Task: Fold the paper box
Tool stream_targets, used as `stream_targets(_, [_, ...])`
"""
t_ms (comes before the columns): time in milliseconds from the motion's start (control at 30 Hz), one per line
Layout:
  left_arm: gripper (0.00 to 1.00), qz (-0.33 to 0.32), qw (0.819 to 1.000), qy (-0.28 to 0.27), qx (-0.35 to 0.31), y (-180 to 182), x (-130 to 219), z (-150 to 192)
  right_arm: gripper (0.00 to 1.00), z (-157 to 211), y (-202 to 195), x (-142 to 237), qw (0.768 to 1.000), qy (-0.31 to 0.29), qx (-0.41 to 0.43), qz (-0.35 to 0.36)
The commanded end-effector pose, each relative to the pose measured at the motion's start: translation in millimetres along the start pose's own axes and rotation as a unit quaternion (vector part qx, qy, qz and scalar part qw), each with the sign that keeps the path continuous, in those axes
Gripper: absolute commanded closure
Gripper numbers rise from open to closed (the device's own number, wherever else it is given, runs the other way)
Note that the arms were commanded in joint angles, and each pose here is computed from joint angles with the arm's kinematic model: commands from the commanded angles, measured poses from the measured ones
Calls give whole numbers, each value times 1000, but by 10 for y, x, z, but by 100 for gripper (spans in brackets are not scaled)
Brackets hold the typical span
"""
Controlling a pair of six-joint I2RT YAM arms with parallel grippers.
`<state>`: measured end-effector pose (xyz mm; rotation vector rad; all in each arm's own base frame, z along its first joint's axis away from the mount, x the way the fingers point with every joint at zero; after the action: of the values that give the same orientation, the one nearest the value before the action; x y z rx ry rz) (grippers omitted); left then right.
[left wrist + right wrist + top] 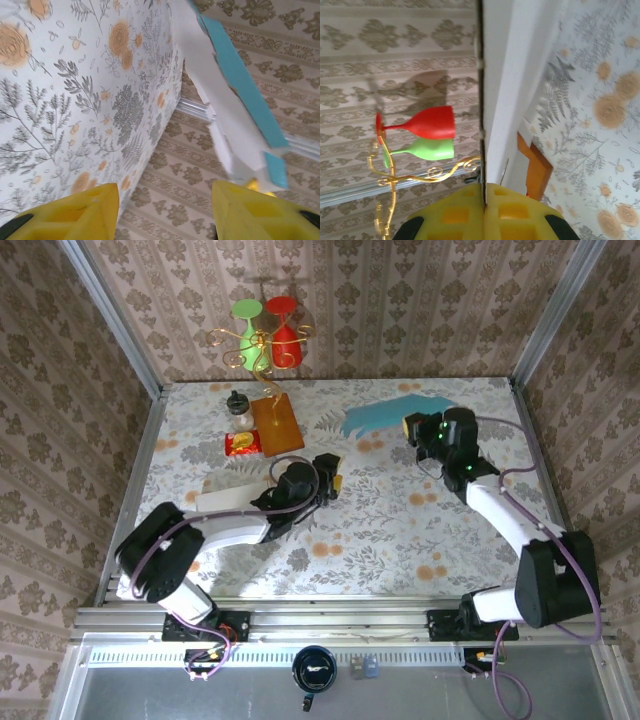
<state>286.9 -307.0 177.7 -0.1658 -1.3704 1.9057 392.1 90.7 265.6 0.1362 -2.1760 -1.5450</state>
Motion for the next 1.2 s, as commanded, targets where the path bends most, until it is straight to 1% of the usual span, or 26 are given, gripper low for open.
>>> stream_targets(0, [48,-47,995,-14,-86,-8,186,-123,100,-9,36,277,996,29,23,76])
stream_targets(67, [49,-48,991,-26,-124,-133,271,-203,100,-10,168,456,994,38,34,93])
stream_targets(167, [49,-52,983,-31,-171,-313,349,-297,100,-48,406,778,994,33,48,98])
stream_targets(267, [49,-61,977,-35,-201,-432,391,-379,100,-58,564,1085,992,32,49,114])
stream_targets(367, [50,-72,974,-31,-212,-463,394,-443,100,25,539,1307,982,64,23,178])
stream_targets(433, [50,-84,973,-23,-213,-458,379,-467,100,91,485,1319,975,85,-7,204])
stream_targets(500, [51,-105,972,-12,-212,-420,351,-488,100,132,428,1235,971,95,-45,213])
stream_targets(600, [52,-131,968,7,-216,-361,304,-495,100,111,367,973,969,94,-72,219])
stream_targets(633, [52,-137,966,13,-219,-344,291,-499,100,77,388,848,971,90,-70,209])
stream_targets(700, [53,-150,961,19,-230,-301,283,-521,100,36,396,674,972,88,-64,210])
stream_targets(733, [53,-159,958,22,-238,-269,289,-538,100,36,315,483,969,95,-67,216])
stream_targets(833, [55,-173,951,23,-255,-207,342,-599,100,78,205,111,971,112,-80,193])
stream_targets(900, [56,-182,948,18,-261,-167,397,-650,100,131,125,-56,969,129,-77,195])
stream_targets(933, [56,-183,946,15,-266,-157,425,-675,100,140,130,-148,972,133,-69,183])
stream_targets(1033, [56,-193,941,11,-280,-125,505,-732,100,201,40,-305,972,139,-51,183])
stream_targets(1167, [57,-205,929,15,-307,-97,562,-773,100,334,-204,-465,968,157,-54,187])
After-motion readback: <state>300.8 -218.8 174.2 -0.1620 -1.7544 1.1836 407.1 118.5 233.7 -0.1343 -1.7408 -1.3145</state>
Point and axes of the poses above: each hand's point on the last joint's axis, 136 mm out from that joint toward the fingers, its own x axis back along the fingers, its own y axis along the line the jaws close on, z = x × y, the point moved 4 cm from there along x, back along the fingers, and after that the axes turned 13 degrees about x, right-handed, at the moved point
